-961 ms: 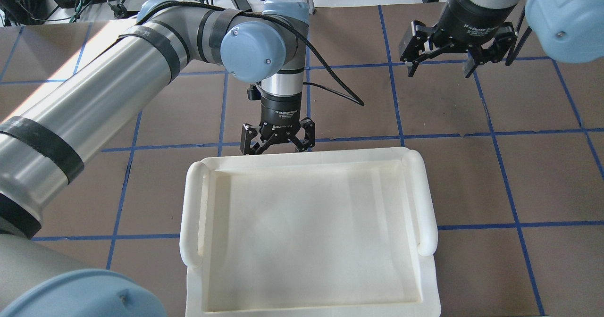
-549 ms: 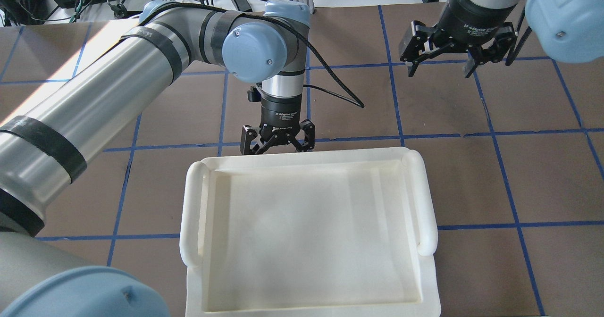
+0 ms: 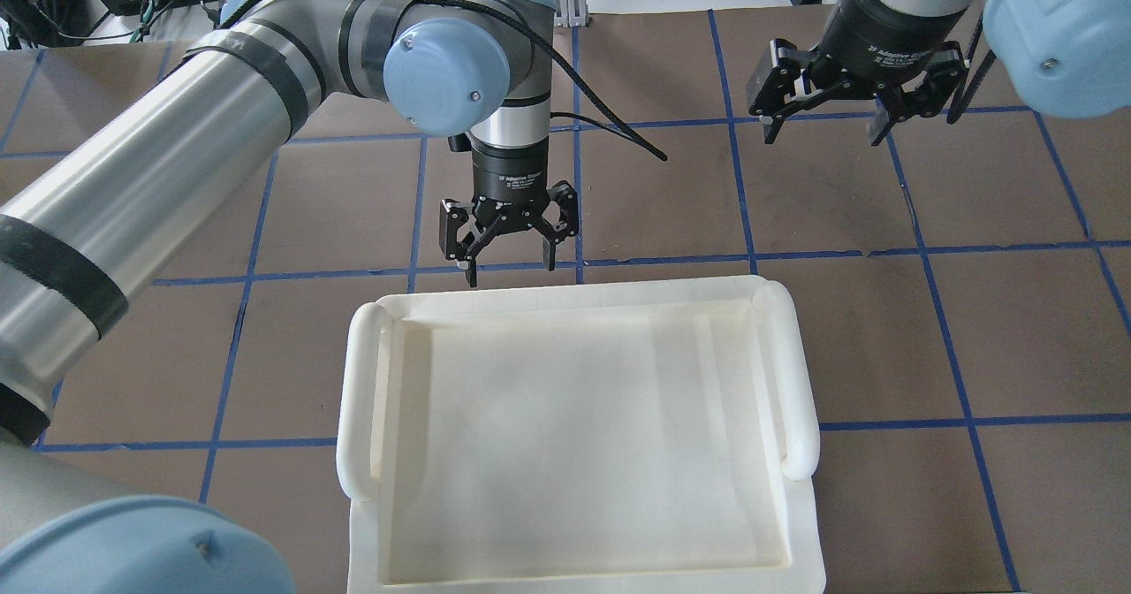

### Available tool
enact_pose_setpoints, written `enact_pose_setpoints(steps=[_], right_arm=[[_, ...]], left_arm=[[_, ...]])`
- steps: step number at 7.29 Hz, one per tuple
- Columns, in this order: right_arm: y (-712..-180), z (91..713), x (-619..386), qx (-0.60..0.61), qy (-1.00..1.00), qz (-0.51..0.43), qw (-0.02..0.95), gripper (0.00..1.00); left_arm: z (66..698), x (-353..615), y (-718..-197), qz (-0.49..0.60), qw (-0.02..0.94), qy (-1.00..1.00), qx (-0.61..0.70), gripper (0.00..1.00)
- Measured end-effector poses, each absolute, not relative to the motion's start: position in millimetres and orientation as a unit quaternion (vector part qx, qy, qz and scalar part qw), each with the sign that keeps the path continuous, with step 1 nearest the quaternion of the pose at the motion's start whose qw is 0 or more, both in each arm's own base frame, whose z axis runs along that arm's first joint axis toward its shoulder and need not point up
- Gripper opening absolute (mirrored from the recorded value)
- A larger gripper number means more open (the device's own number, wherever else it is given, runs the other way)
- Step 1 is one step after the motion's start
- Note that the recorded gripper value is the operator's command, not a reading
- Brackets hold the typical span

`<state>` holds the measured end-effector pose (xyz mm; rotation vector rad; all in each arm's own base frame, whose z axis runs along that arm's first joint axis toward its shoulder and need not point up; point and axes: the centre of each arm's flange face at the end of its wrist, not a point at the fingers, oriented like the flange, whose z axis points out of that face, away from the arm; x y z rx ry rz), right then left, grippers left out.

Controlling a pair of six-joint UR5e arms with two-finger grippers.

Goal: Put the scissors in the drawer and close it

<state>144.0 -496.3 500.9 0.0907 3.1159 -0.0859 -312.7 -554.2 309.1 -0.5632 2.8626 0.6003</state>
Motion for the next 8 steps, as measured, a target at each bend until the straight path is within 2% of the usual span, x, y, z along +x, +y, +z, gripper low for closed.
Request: enact_pose_setpoints(steps=[2,4,8], right_arm=[[-496.2,501.0,144.0,0.029,0.999,-0.028,0.012,1.0],[-496.3,501.0,144.0,0.029,0.999,-0.028,0.012,1.0],[-495.9,501.7,144.1,0.029,0.999,-0.029,0.012,1.0]], left_arm=[[339.5,-270.2,-601.0,0.112,0.022,0.976,-0.185,1.0],[377.4,-224.5,-625.5,0.045,0.004,0.981,-0.189,1.0],[453.3,-180.6,-613.6,-0.031,0.014,0.994,-0.104,1.0]])
